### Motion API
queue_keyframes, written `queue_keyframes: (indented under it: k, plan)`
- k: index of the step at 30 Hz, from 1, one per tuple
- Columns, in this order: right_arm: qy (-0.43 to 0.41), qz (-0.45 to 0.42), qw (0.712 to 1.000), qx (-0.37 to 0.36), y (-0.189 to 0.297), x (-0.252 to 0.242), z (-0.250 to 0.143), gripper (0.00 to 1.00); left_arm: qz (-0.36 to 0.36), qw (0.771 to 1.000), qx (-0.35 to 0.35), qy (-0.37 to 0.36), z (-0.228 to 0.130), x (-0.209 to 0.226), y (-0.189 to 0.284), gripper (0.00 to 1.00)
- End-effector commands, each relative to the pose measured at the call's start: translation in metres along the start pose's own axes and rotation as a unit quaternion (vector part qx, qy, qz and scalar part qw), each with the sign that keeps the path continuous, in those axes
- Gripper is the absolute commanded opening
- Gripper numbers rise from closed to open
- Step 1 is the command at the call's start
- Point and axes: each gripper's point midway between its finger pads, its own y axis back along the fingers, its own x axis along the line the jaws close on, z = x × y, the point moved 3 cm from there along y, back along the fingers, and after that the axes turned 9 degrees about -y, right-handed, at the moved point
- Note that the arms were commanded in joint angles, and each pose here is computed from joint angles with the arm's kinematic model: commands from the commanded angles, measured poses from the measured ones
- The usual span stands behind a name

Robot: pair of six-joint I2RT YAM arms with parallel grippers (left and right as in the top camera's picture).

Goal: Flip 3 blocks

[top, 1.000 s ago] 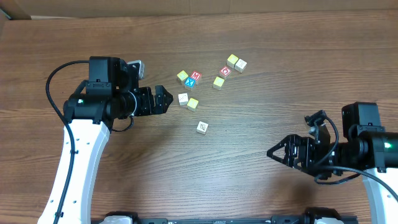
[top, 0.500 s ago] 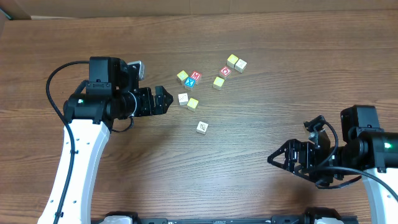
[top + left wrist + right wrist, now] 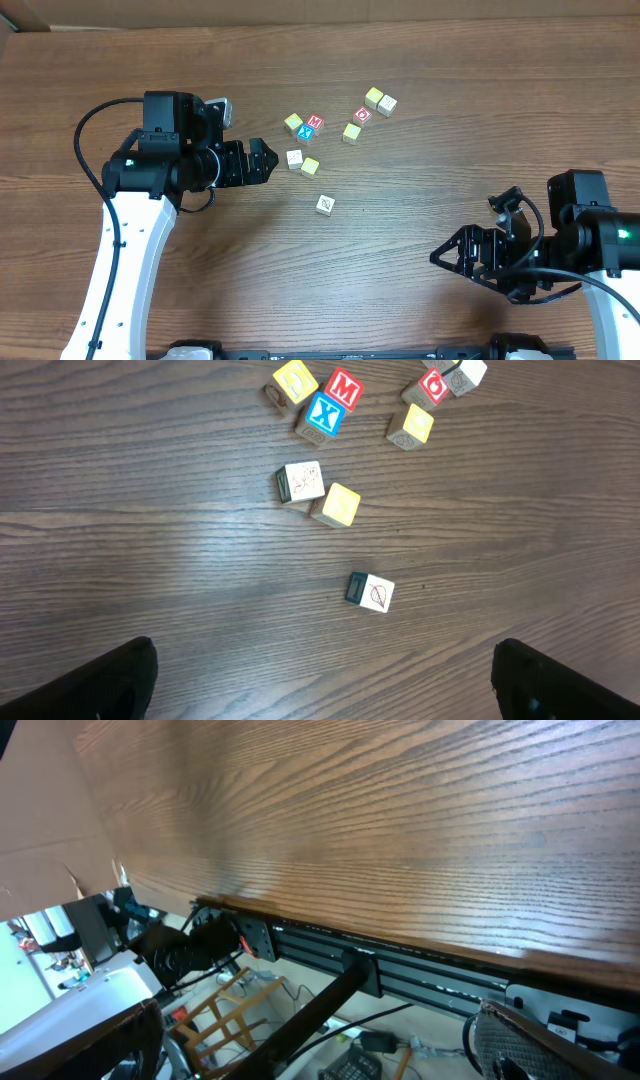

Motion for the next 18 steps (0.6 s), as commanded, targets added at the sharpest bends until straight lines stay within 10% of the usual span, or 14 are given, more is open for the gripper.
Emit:
queue_keyframes:
  k: [1, 18]
  plan:
    - [0.026, 0.003, 0.999, -0.019, 0.006, 0.006, 0.002, 1.00, -0.007, 1.000, -0.012, -0.004, 0.008, -0.006, 0.006, 1.00]
    - [0.054, -0.067, 0.993, -0.080, 0.009, -0.010, 0.029, 1.00, -0.007, 1.000, -0.005, -0.001, 0.005, -0.006, 0.006, 1.00]
